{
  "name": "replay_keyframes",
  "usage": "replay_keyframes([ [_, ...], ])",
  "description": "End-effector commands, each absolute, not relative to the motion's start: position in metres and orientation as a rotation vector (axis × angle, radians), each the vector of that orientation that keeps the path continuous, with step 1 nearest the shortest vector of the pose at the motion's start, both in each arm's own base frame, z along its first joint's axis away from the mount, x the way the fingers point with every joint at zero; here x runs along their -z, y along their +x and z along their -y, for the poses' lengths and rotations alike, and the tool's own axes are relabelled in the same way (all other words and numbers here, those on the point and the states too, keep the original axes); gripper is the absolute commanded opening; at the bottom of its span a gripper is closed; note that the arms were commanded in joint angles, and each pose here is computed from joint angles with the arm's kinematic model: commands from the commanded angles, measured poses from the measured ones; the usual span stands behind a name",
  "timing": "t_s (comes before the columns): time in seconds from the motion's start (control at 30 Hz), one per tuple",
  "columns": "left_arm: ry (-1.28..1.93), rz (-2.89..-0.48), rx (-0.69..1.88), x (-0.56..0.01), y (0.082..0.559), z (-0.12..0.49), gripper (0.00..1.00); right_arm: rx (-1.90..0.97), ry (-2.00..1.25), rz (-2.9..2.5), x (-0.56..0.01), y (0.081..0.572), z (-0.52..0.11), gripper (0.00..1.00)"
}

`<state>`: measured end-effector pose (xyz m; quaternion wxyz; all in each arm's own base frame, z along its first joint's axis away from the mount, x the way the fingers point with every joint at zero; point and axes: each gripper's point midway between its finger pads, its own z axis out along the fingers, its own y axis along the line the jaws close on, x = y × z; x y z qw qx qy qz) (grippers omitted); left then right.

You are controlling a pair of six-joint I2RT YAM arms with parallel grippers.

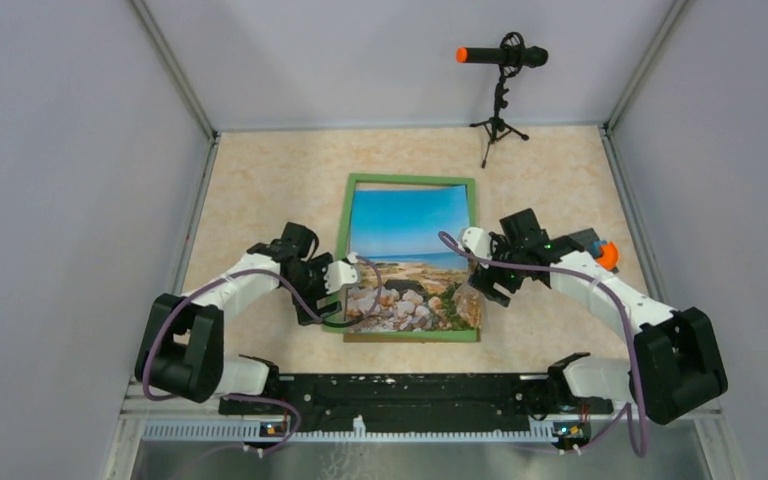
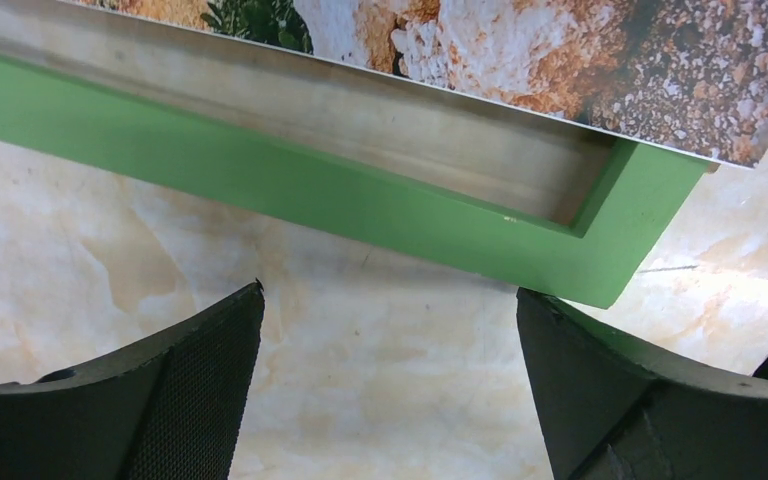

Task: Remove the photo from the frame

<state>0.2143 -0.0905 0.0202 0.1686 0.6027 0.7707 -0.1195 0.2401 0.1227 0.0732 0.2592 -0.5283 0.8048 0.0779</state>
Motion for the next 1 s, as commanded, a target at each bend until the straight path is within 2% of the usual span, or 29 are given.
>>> replay_keyframes([
  [0.0,1.665,-2.149,0.395,-0.026,0.22,0.111,0.99,-0.108,-1.447,-2.194,-0.061,0.254,-0.105,0.76],
  [0.33,1.527,-2.165,0.489,-0.053,0.228,0.123,0.99,-0.24,-1.432,-2.25,-0.044,0.254,-0.122,0.69],
  [0.5,1.507,-2.164,0.503,-0.056,0.227,0.124,0.99,-0.296,-1.424,-2.227,-0.05,0.251,-0.142,0.69],
  [0.77,1.456,-2.162,0.561,-0.06,0.223,0.131,0.99,-0.306,-1.333,-2.209,-0.077,0.26,-0.151,0.69],
  [0.97,1.322,-2.138,0.67,-0.091,0.235,0.141,0.99,-0.381,-1.244,-2.131,-0.13,0.276,-0.154,0.73],
])
